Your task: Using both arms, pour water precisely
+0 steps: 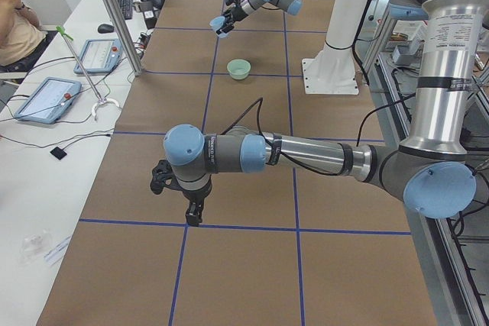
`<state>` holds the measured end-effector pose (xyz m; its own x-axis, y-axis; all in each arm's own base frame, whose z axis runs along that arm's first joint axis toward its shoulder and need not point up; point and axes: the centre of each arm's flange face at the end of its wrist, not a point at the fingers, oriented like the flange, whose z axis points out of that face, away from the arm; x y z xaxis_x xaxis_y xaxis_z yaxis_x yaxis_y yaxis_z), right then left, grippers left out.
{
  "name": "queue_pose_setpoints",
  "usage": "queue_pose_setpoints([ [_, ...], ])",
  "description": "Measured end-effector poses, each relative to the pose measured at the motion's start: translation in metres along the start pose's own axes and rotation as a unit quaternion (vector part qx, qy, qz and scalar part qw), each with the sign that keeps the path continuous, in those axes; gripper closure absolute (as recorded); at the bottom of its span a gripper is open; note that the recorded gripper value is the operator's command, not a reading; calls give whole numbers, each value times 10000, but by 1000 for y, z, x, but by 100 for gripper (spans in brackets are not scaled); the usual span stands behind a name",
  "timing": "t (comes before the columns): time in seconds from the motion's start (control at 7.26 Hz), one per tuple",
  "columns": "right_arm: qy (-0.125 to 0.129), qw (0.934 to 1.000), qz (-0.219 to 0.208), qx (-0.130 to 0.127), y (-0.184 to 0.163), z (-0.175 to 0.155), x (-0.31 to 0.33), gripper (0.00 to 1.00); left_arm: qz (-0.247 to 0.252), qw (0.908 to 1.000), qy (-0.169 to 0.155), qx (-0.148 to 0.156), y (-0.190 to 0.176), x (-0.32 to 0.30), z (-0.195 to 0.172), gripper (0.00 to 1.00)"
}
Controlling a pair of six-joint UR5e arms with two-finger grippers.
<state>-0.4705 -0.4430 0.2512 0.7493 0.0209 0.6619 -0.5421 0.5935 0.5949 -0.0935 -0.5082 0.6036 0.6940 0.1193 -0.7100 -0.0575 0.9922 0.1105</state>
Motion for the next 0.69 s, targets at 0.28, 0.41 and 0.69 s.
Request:
queue_pose_setpoints([
  [0.28, 411, 9982, 376, 199, 15, 16, 44, 100, 19, 10000, -5, 27, -1, 1, -1, 0],
  [0.41, 666, 9966, 406, 263, 30, 25, 75, 100, 24, 10000, -6, 34, -1, 1, -1, 0],
  [0.69, 1164, 9915, 396, 422, 58, 32, 146, 100, 31, 10000, -2, 44, -1, 2, -2, 0],
])
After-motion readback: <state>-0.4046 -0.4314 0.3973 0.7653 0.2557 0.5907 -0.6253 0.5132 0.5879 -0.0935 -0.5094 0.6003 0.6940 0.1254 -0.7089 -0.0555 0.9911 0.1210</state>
